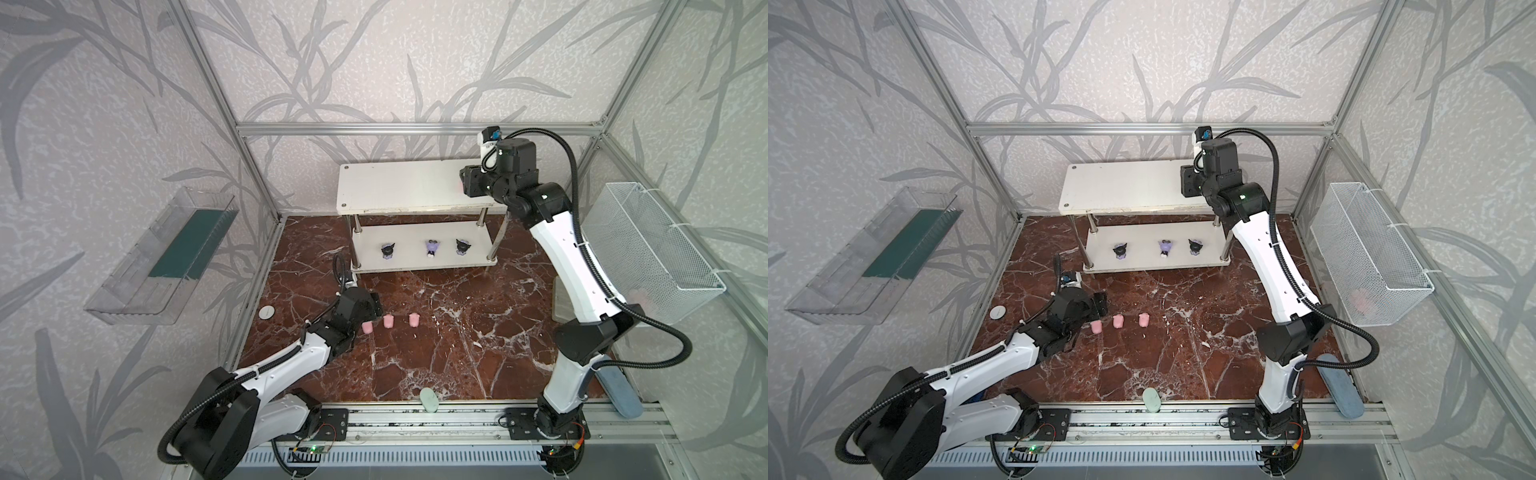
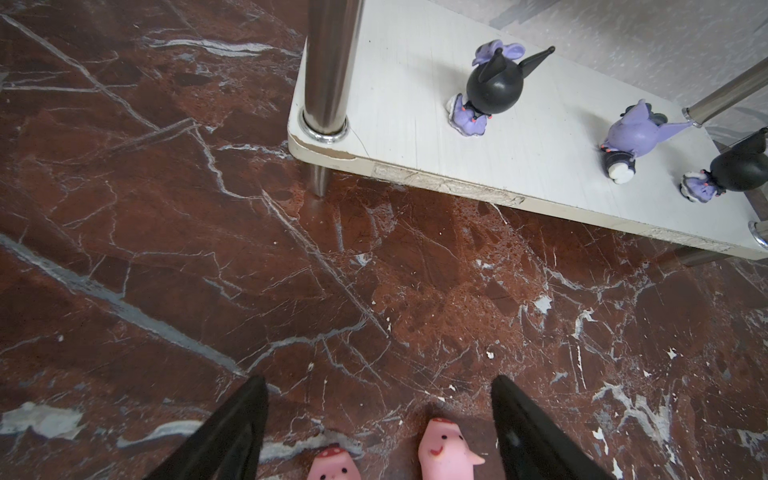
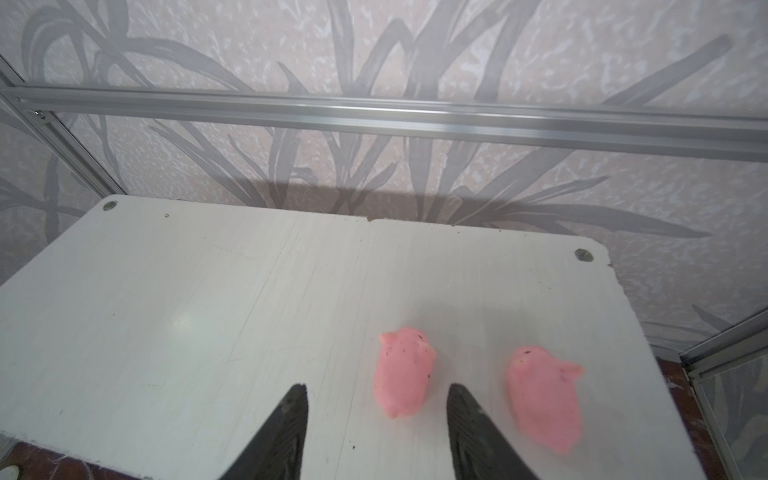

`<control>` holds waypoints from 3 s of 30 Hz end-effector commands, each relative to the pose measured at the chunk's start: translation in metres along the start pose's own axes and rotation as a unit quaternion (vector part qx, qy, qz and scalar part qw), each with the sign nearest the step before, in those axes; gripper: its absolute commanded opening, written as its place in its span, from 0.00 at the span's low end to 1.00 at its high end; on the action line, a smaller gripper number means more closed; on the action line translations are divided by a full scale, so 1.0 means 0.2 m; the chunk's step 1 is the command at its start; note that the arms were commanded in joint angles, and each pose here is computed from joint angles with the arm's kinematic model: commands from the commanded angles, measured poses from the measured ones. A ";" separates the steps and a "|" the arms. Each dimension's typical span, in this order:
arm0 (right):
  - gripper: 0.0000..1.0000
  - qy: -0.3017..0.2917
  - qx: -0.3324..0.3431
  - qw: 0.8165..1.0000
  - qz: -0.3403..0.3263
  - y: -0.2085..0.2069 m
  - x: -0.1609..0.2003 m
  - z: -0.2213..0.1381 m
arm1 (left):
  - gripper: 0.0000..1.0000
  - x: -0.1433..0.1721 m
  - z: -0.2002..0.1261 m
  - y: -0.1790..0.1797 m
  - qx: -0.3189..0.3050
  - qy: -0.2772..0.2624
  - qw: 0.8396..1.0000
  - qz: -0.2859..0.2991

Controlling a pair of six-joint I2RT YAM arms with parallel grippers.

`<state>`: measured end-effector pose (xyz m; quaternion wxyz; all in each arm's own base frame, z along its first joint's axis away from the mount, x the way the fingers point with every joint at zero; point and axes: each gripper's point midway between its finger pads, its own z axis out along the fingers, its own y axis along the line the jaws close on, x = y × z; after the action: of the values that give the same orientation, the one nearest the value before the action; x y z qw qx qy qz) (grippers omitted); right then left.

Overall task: Organize plastic toys on shelves
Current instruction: Place the plastic toy on the shelf, then pick up the plastic toy from the center of the table.

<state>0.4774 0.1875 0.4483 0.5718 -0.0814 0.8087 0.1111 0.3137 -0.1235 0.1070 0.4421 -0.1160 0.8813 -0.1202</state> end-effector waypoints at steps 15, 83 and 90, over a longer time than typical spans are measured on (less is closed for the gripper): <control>0.55 -0.094 -0.119 0.986 -0.064 0.30 0.35 -0.74 | 0.83 -0.05 -0.03 0.03 -0.013 -0.012 1.000 -0.004; 0.60 0.277 -0.008 0.960 -0.023 0.81 2.28 -0.01 | 0.82 -0.05 0.01 0.12 -0.052 -0.022 0.998 -0.018; 0.55 0.283 0.001 0.959 -0.013 0.77 2.29 0.05 | 0.83 -0.05 0.02 0.11 -0.050 -0.021 0.998 -0.018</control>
<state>0.2856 0.3397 0.0280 0.3196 -0.1315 0.9346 0.0847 0.3165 -0.1019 0.1025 0.4470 -0.1449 0.8792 -0.0788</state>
